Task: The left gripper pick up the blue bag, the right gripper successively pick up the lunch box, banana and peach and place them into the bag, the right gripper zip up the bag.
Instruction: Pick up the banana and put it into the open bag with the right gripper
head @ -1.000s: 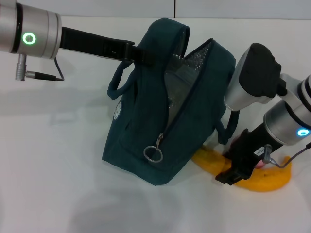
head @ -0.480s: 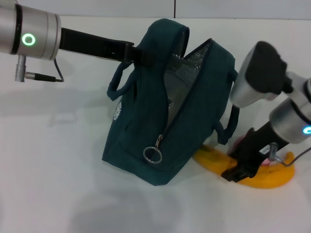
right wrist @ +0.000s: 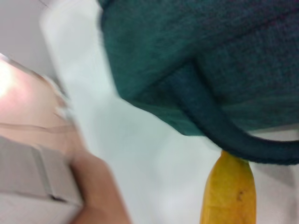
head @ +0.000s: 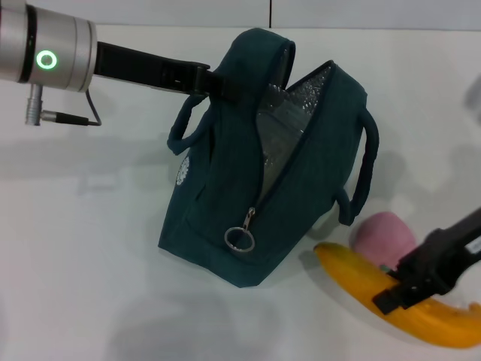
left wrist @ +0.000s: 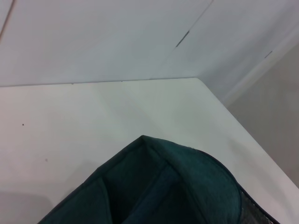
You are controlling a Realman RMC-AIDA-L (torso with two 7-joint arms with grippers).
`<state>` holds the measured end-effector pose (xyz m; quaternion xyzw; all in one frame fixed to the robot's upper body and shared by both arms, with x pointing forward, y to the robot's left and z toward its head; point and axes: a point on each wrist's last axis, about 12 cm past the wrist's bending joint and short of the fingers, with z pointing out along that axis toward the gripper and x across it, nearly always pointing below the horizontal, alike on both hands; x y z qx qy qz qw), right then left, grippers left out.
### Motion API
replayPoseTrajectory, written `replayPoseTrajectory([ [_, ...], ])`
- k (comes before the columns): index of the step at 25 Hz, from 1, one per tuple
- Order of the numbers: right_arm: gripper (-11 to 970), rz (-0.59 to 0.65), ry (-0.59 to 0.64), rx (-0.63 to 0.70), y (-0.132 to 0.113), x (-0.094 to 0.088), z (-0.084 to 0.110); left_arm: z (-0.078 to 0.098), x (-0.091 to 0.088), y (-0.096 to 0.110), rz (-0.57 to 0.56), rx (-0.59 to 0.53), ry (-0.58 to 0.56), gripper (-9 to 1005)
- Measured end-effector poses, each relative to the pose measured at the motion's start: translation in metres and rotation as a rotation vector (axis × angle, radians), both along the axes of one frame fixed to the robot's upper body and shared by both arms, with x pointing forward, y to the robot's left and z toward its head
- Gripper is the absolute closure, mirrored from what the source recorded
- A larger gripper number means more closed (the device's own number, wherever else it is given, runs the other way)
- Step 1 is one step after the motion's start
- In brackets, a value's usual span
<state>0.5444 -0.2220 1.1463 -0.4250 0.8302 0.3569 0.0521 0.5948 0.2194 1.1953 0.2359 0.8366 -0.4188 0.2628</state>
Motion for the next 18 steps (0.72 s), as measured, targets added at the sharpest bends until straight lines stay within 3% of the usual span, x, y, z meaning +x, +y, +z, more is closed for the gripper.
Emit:
replayPoseTrajectory([
  [6,531,-0.045,0.125,0.178,-0.035,-0.012,-0.001,0.002,0.001,-0.003,-0.007,0.000,-0.004,962],
  [11,532,-0.014,0.188,0.375,-0.049,-0.023,0.004,0.003,0.002,-0.005,-0.013,0.000,-0.005,962],
  [18,532,-0.037,0.095,0.739,-0.065,-0.022,0.016,0.002,0.001,-0.008,-0.024,0.005,0.000,962],
])
